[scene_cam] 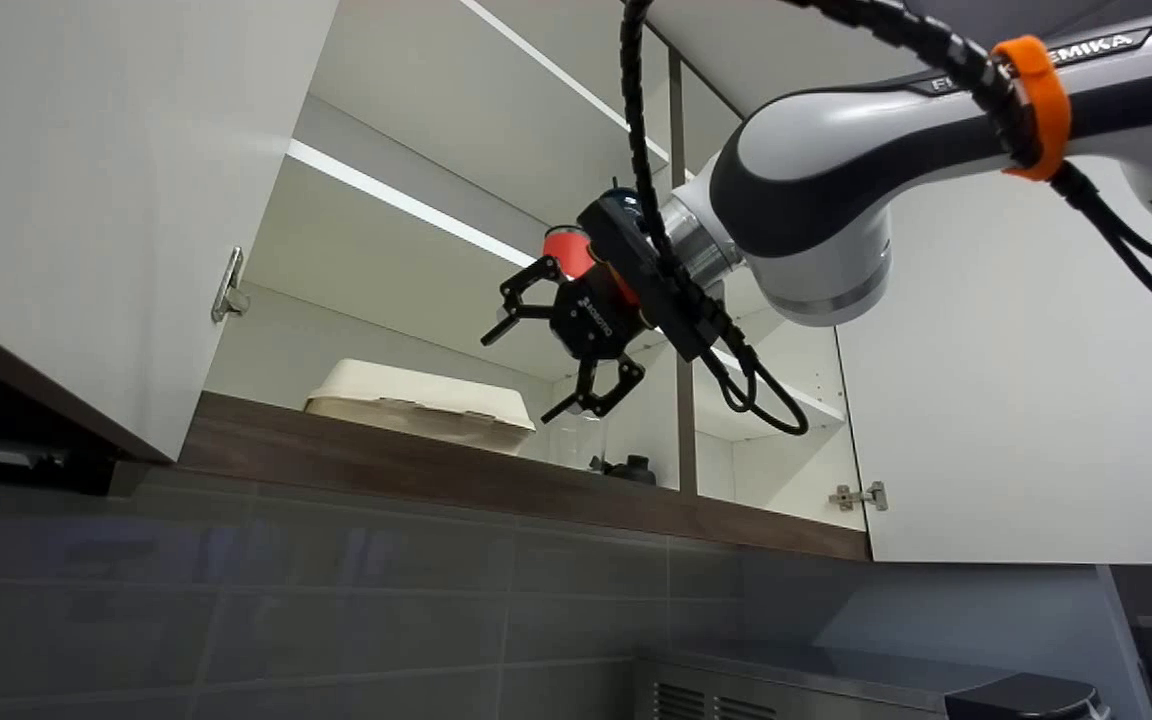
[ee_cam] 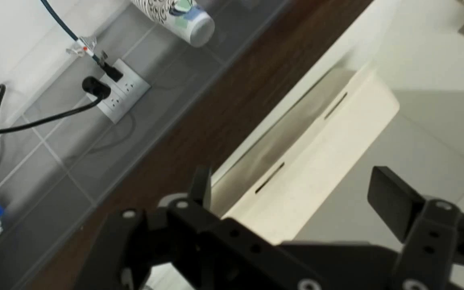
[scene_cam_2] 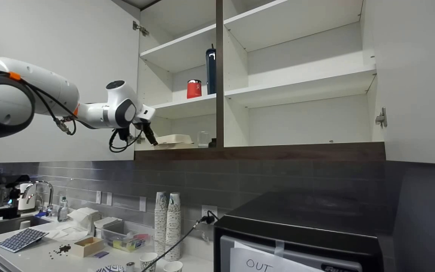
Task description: Put the carton box on the counter top
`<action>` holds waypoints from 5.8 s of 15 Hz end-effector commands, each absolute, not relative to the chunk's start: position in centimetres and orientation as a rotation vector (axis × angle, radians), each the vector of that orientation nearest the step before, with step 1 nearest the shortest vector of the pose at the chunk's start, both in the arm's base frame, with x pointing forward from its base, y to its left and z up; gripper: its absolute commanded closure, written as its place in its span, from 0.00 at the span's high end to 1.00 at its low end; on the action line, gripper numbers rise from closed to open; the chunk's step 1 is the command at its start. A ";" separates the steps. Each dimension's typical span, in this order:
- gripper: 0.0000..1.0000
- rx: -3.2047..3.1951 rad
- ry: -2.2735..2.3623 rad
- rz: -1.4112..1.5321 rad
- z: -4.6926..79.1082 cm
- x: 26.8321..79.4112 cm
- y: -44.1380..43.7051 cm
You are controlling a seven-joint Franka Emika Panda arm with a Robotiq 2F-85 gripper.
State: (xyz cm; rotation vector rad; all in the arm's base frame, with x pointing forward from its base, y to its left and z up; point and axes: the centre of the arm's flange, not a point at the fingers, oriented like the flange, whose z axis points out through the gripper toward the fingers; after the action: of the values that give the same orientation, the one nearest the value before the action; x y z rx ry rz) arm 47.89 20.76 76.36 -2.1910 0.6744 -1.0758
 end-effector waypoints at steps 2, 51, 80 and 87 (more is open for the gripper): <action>1.00 -2.139 0.748 -1.130 77.3 50.0 18.9; 1.00 -2.057 1.155 -0.920 77.3 59.0 18.7; 0.21 -1.862 1.220 -0.887 78.9 60.3 17.7; 0.00 -1.768 1.247 -0.853 79.8 59.3 15.7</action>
State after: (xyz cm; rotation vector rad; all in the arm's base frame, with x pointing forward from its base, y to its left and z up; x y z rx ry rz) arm 59.73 16.57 80.86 -1.7882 1.2023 -0.8992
